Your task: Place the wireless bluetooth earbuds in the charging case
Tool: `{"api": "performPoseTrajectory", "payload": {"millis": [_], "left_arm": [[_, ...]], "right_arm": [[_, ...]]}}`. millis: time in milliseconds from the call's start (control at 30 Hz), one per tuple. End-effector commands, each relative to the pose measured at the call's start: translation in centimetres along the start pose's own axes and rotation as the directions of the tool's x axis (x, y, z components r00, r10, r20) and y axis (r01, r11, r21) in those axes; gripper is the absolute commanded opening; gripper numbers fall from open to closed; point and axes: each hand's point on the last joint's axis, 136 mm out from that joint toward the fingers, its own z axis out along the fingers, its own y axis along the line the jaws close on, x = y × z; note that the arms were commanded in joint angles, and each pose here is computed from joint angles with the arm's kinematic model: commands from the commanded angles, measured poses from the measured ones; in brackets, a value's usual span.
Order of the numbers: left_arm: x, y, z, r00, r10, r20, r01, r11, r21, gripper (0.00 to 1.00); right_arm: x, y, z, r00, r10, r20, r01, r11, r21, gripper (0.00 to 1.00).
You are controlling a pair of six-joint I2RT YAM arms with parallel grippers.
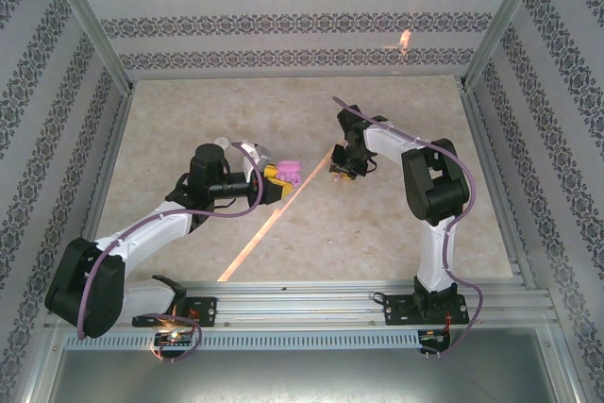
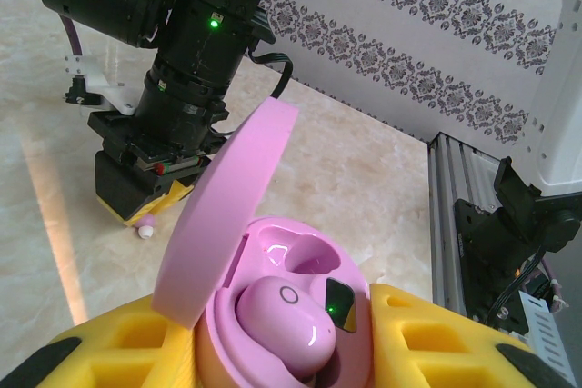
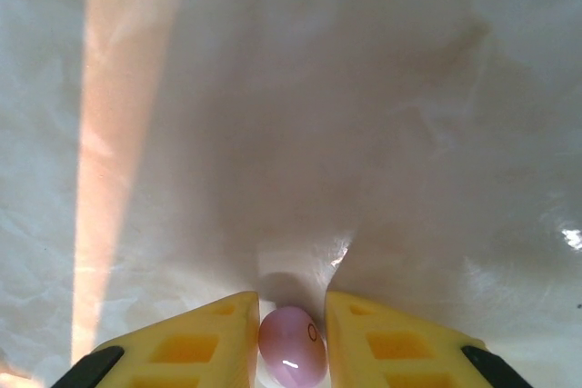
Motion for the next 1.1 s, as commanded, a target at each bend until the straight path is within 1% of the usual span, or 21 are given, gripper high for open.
{"api": "performPoseTrajectory", "payload": {"millis": [0, 67, 233, 467, 600, 800, 900, 1067], "left_arm": [[-0.2, 0.1, -0.1, 1.0, 0.018, 0.002, -0.018, 1.0, 0.005, 0.23], [-0.3, 0.0, -0.1, 1.0, 0.02, 0.003, -0.02, 1.0, 0.006, 0.23], [-0.1, 0.0, -0.2, 1.0, 0.018, 0.002, -0.018, 1.0, 0.005, 0.23], [-0.4, 0.0, -0.2, 1.0, 0.023, 0.007, -0.023, 1.0, 0.004, 0.23], [-0.7, -0.1, -0.2, 0.999, 0.028, 0.014, -0.029, 1.0, 0.008, 0.23], [-1.3, -0.1, -0.1, 0.999, 0.043, 0.028, -0.043, 0.999, 0.011, 0.23], [-1.7, 0.0, 0.0, 0.999, 0.041, 0.033, -0.042, 0.999, 0.012, 0.23], [-2.4, 0.5, 0.4, 0.998, 0.029, 0.055, -0.029, 1.0, 0.008, 0.22]], "right_arm": [[1.4, -0.8, 0.7, 0.999, -0.015, -0.045, 0.016, 0.999, 0.036, 0.26], [1.4, -0.8, 0.7, 0.999, -0.019, -0.042, 0.021, 0.999, 0.041, 0.25], [1.3, -0.8, -0.2, 0.999, -0.039, -0.021, 0.04, 0.998, 0.052, 0.19], [1.1, -0.5, -3.1, 0.997, -0.077, 0.026, 0.076, 0.995, 0.059, 0.18], [1.4, -0.2, -5.9, 0.991, -0.11, 0.069, 0.106, 0.992, 0.062, 0.18], [2.8, 1.1, -11.3, 0.974, -0.169, 0.154, 0.165, 0.986, 0.039, 0.18], [4.1, 1.9, -14.2, 0.957, -0.204, 0.205, 0.202, 0.979, 0.032, 0.18], [6.4, 3.2, -18.5, 0.912, -0.254, 0.323, 0.26, 0.965, 0.026, 0.17]]}}
